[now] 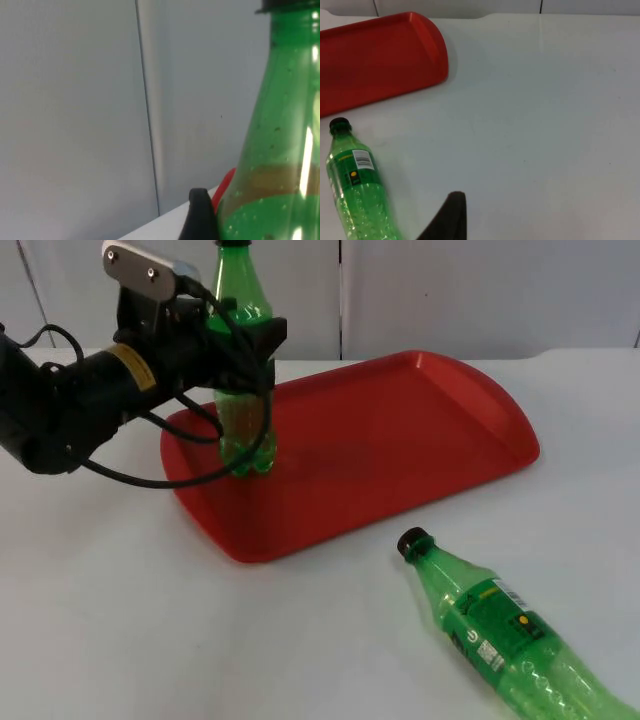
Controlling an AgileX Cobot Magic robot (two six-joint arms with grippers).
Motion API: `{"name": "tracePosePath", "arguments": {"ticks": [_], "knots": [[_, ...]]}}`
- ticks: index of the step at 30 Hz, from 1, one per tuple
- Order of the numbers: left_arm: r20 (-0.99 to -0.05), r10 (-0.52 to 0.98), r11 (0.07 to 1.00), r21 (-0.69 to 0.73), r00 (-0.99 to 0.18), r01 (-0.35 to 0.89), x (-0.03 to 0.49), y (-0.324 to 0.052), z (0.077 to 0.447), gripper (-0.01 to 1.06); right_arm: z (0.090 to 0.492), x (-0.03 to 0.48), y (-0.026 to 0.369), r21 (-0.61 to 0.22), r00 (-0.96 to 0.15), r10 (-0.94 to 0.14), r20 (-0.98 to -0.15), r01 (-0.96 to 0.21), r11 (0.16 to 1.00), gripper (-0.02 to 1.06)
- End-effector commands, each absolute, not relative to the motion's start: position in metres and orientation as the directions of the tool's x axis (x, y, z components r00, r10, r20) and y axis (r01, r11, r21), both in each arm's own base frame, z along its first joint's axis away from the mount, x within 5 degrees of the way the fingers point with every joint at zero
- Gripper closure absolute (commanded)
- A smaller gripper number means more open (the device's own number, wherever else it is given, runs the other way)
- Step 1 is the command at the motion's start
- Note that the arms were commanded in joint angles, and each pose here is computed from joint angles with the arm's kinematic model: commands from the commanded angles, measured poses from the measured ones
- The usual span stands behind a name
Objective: Place the bottle upright on the tray.
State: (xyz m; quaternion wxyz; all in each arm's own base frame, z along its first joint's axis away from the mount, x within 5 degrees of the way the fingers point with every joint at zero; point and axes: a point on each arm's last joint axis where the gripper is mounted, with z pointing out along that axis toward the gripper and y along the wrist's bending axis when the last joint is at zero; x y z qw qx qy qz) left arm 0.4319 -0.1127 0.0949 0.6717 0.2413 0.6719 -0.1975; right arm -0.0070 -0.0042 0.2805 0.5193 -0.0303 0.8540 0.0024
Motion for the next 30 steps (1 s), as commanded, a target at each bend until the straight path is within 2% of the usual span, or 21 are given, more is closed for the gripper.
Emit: {"name": "tracePosePath", "arguments": {"ticks": [1,7,8,11,13,14,16,18,22,30], "knots": [[-0.998,0.057,0.798,0.069,0.04,0.598,0.4326,-0.1131,0.0966,1.05,0.2806,-0.0073,-0.0039,-0.025,-0.454,-0.046,-0.89,-0.051,0.998,0.03],[-0.997,0.068,0.784,0.081,0.043,0.616,0.4314,-0.1147,0.0961,1.04,0.2806,-0.0073,-0.0039,-0.025,-0.454,-0.046,-0.89,-0.051,0.998,0.03],[-0.997,0.07,0.781,0.083,0.044,0.619,0.4311,-0.115,0.096,1.0,0.2806,-0.0073,-0.0039,-0.025,-0.454,-0.046,-0.89,-0.051,0.998,0.03],[-0.996,0.071,0.78,0.083,0.044,0.62,0.431,-0.1151,0.096,0.8,0.2806,-0.0073,-0.0039,-0.025,-0.454,-0.046,-0.89,-0.051,0.998,0.03],[-0.996,0.071,0.78,0.084,0.044,0.621,0.431,-0.1152,0.096,0.59,0.2806,-0.0073,-0.0039,-0.025,-0.454,-0.046,-0.89,-0.051,0.998,0.03],[-0.996,0.071,0.78,0.084,0.044,0.621,0.431,-0.1152,0.096,0.59,0.2806,-0.0073,-0.0039,-0.025,-0.454,-0.046,-0.89,-0.051,0.998,0.03],[-0.996,0.071,0.78,0.084,0.044,0.621,0.431,-0.1152,0.096,0.41,0.2806,-0.0073,-0.0039,-0.025,-0.454,-0.046,-0.89,-0.051,0.998,0.03],[-0.997,0.068,0.78,0.079,0.042,0.621,0.431,-0.1152,0.096,0.3,0.2806,-0.0073,-0.0039,-0.025,-0.454,-0.046,-0.89,-0.051,0.998,0.03],[-0.997,0.066,0.78,0.076,0.04,0.621,0.431,-0.1152,0.096,0.25,0.2806,-0.0073,-0.0039,-0.025,-0.454,-0.046,-0.89,-0.051,0.998,0.03],[-0.997,0.071,0.78,0.076,0.033,0.621,0.4305,-0.1151,0.0948,0.25,0.2806,-0.0073,-0.0039,-0.025,-0.454,-0.046,-0.89,-0.051,0.998,0.03]]}}
